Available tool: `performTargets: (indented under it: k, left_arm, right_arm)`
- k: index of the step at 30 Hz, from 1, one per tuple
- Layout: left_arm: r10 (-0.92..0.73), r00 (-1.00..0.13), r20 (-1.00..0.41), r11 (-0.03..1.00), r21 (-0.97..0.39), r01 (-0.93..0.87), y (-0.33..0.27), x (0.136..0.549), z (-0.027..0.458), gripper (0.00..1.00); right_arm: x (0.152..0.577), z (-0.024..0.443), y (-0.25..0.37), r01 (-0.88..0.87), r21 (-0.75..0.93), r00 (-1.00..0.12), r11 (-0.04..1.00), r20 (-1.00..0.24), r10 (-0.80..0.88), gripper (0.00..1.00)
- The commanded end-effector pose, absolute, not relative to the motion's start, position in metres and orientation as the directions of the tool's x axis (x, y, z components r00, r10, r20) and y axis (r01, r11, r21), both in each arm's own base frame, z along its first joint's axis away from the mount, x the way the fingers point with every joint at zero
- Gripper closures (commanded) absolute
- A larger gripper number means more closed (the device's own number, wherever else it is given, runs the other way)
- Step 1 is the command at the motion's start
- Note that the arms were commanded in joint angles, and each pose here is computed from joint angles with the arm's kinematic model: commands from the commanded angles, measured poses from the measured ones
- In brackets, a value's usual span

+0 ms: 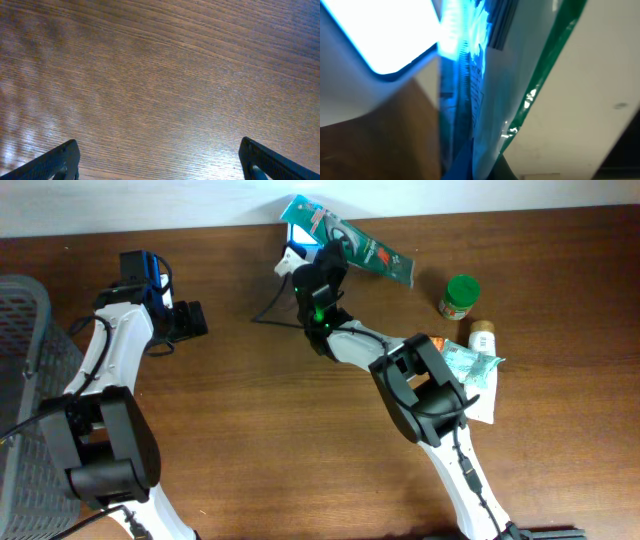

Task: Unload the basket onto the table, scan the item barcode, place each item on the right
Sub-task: 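Carry the glove pack right and lay it on the scanned items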

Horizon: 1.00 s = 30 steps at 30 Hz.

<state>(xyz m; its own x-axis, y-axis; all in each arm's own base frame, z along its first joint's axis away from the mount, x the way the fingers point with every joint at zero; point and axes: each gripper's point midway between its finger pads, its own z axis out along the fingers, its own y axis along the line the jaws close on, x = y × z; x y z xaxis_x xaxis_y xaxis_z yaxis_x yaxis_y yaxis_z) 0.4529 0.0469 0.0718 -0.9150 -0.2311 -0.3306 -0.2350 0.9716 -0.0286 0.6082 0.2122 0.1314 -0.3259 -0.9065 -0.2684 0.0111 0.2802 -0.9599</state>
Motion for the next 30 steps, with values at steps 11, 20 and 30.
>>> performTargets:
  k: [11,20,30]
  left_arm:
    - [-0.229,-0.899,-0.373,0.971,-0.025,-0.238,0.050,0.458,0.089,0.01]
    - [-0.229,-0.899,-0.373,0.971,-0.025,-0.238,0.050,0.458,0.089,0.01]
    - [-0.229,-0.899,-0.373,0.971,-0.025,-0.238,0.050,0.458,0.089,0.01]
  right_arm:
    - [0.500,0.309,0.168,-0.035,-0.676,-0.427,0.736,-0.656,-0.623,0.96]
    - [0.386,0.291,0.047,0.160,0.088,-0.768,0.983,-0.614,0.180,0.96]
    - [0.413,0.169,-0.046,0.469,0.401,-0.770,0.787,-0.250,0.587,0.52]
